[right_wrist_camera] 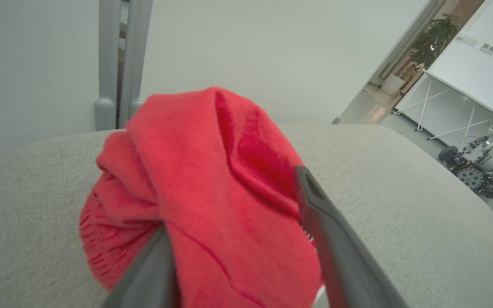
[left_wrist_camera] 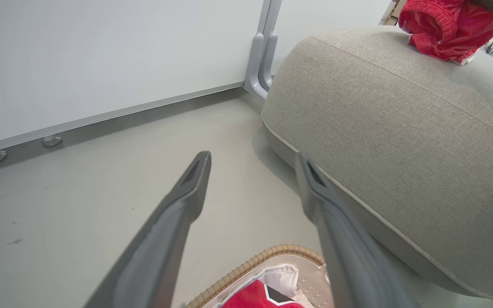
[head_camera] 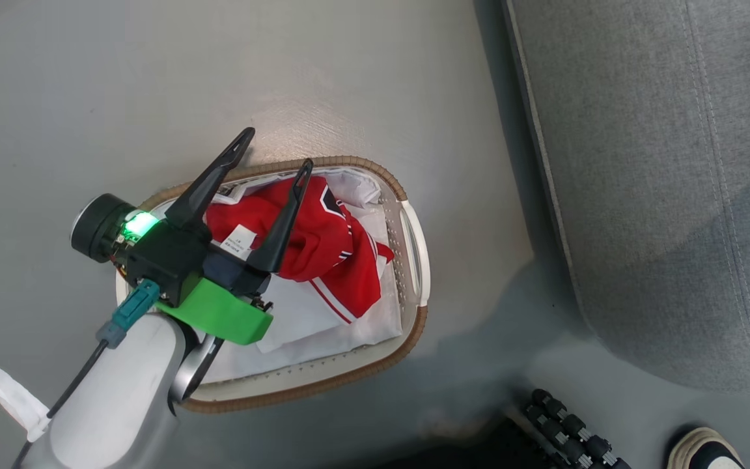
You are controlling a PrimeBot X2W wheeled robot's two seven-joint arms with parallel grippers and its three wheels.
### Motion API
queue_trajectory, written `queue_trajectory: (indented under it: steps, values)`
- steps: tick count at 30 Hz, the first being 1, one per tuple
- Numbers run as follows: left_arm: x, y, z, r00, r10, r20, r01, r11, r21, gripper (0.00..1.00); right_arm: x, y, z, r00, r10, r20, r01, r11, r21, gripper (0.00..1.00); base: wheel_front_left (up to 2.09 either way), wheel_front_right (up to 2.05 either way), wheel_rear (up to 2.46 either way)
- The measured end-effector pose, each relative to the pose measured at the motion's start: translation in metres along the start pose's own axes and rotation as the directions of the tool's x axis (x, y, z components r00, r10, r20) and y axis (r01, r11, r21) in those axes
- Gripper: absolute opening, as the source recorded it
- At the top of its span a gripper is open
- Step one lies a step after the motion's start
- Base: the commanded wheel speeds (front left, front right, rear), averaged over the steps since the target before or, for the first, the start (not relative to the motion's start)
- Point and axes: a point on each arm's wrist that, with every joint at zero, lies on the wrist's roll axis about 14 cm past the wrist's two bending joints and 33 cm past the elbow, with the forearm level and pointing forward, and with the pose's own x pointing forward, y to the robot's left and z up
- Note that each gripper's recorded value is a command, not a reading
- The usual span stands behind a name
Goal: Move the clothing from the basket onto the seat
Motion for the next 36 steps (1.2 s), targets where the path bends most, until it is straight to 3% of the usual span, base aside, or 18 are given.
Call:
queue_trajectory:
  steps: [8, 17, 25, 36]
  values:
    - [0.001, -0.006, 0.025, 0.999, 0.016, 0.042, -0.017, 1.000, 0.022, 1.00, -0.014, 0.011, 0.036, 0.992, 0.068, 0.111, -0.071, 0.997, 0.028, 1.00, 0.00, 0.00, 0.00]
    - [-0.009, -0.017, 0.061, 0.993, 0.056, 0.100, -0.060, 0.997, 0.039, 1.00, -0.042, 0.045, 0.111, 0.931, 0.195, 0.308, -0.232, 0.969, 0.089, 1.00, 0.00, 0.00, 0.00]
    - [-0.034, -0.012, 0.089, 0.976, 0.156, 0.151, -0.165, 0.985, 0.049, 1.00, -0.084, 0.095, 0.151, 0.854, 0.321, 0.408, -0.416, 0.893, 0.169, 1.00, 0.00, 0.00, 0.00]
    - [-0.097, 0.021, 0.114, 0.904, 0.377, 0.200, -0.393, 0.918, 0.047, 1.00, -0.143, 0.149, 0.142, 0.805, 0.447, 0.389, -0.569, 0.767, 0.296, 1.00, 0.00, 0.00, 0.00]
